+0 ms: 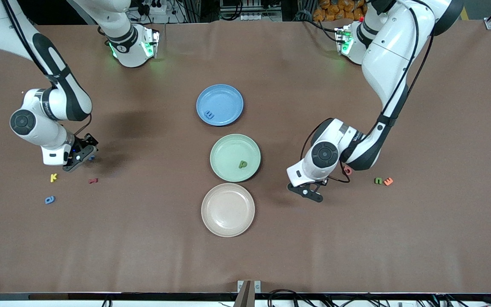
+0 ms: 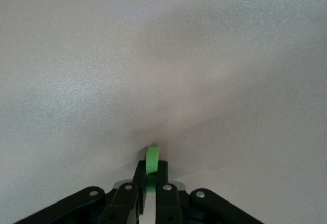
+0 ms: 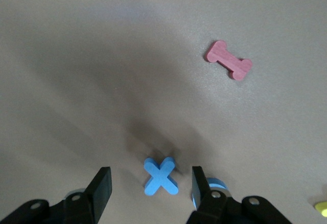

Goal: Sort letters by color into matching plates
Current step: 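Grasp the blue x with the right gripper while the left grasps a green letter, then lower the green letter onto the green plate with the left gripper and release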

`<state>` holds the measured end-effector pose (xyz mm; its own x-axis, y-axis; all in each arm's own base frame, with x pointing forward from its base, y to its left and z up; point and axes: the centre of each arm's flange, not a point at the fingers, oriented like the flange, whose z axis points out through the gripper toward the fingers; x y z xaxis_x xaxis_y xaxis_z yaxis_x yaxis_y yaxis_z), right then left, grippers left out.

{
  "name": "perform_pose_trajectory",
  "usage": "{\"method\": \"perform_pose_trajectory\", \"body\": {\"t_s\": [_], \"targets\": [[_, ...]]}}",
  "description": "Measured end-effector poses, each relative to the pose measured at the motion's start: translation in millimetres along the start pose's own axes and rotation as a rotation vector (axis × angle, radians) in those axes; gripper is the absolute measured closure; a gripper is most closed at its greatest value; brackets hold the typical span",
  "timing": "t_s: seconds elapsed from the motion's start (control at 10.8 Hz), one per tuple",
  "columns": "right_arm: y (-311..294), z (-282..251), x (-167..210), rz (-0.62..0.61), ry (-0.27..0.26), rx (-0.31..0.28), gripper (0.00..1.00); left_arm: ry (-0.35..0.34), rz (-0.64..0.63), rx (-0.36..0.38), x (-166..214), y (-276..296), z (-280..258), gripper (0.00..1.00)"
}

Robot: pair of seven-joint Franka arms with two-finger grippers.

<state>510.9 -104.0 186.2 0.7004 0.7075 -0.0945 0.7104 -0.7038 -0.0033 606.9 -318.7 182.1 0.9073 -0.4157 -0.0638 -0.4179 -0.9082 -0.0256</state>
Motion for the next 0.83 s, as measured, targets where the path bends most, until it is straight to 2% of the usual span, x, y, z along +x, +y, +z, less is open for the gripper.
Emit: {"method": "perform_pose_trajectory", "body": {"t_s": [0.28,0.46,0.83], "targets": [[-1,6,1,-0.01,0.004,-0.002,0.28,0.021,-0.072,-0.008,6,-3,-10,0.89],[-1,7,2,-0.014,0.007,-0.006,0.32,0.058,-0.16,-0.062,18,-5,-34,0.89],[5,17,-6,-0.016,0.014,-0.017,0.35,0.082,-0.274,-0.105,21,20,-59,0.89]]}}
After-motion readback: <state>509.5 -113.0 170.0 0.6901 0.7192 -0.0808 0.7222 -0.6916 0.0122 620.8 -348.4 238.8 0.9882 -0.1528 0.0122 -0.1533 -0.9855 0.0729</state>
